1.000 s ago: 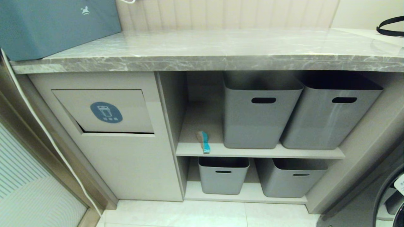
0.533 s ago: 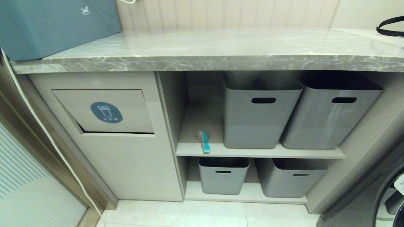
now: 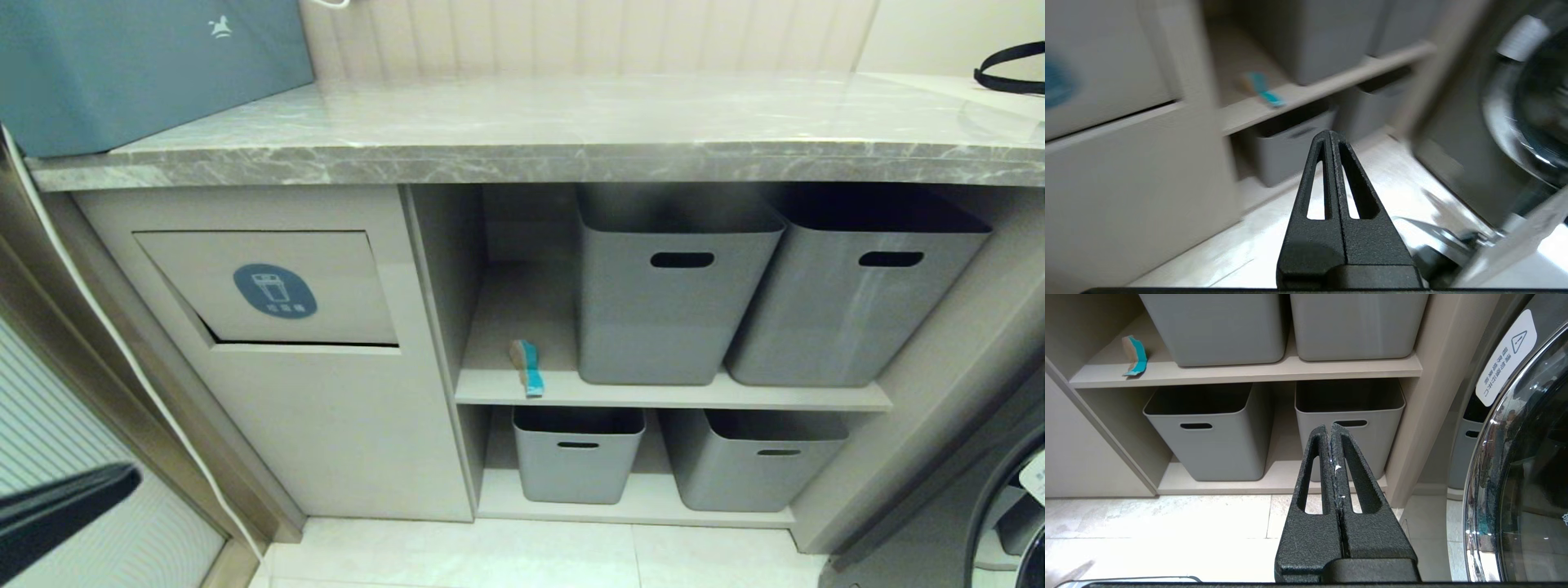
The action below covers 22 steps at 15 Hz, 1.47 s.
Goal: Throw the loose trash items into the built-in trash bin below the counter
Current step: Pick up the garbage
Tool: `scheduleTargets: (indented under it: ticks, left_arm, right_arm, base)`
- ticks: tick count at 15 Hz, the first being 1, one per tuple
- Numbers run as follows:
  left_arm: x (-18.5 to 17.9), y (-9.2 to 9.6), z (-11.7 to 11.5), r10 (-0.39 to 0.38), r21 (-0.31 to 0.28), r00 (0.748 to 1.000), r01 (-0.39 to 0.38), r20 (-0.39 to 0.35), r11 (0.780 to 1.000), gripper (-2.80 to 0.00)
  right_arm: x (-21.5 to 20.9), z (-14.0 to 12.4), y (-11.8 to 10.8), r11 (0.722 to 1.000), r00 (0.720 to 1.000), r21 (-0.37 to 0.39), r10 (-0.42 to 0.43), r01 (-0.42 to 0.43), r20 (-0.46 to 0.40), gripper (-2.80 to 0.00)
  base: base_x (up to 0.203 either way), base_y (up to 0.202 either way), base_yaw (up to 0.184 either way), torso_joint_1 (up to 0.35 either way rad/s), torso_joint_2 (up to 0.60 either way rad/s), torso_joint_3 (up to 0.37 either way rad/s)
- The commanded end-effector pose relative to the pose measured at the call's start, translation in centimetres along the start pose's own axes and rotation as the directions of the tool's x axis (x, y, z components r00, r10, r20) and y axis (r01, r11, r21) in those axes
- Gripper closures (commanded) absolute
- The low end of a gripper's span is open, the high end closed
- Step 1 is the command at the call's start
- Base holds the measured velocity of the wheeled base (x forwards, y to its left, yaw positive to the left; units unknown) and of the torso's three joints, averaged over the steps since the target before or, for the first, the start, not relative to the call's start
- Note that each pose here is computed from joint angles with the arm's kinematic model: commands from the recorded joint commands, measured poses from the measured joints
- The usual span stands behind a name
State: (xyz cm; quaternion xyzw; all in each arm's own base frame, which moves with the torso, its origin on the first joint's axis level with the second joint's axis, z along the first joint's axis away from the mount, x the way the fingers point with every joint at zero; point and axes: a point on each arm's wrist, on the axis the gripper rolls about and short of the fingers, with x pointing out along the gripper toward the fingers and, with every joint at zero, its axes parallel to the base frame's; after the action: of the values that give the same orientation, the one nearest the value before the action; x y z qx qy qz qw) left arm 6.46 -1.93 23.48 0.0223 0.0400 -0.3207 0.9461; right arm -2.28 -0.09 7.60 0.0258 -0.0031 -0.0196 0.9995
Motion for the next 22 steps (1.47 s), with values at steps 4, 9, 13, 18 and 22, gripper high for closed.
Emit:
scheduleTargets:
  ticks: [4,9,13,18,22]
  left_arm:
    - [12.3,0.0,-0.5,-0.316,-0.086,0.911,0.304,-0.266,0.949,0.00]
    - [15.3,-0.2,-4.5,-0.283,-0.234,0.853,0.196,-0.439,0.952,0.00]
    - [19.6,1.3,-7.3,-0.296,-0.355,0.790,0.107,-0.536,0.929,0.00]
    - [29.1,0.8,-8.2,-0.216,-0.281,0.786,0.057,-0.579,0.958,-2.80]
    - [35.8,-1.6,-9.6,-0.139,-0.192,0.768,0.021,-0.625,0.981,-2.80]
  right_arm:
    - [0.0,0.0,0.0,1.000,1.000,0.001,-0.001,0.001,-0.002,0.00]
    - [0.0,0.0,0.0,1.000,1.000,0.001,-0.001,0.001,0.000,0.00]
    - [0.0,0.0,0.0,1.000,1.000,0.001,-0.001,0.001,-0.002,0.00]
    - [0.0,0.0,0.0,1.000,1.000,0.001,-0.001,0.001,-0.002,0.00]
    - [0.0,0.0,0.0,1.000,1.000,0.001,-0.001,0.001,-0.002,0.00]
  base:
    - [0.000,0.000,0.000,0.000,0.00,0.000]
    - [0.000,0.000,0.000,0.000,0.00,0.000]
    - [0.000,0.000,0.000,0.000,0.00,0.000]
    - [0.000,0.000,0.000,0.000,0.00,0.000]
    - [0.000,0.000,0.000,0.000,0.00,0.000]
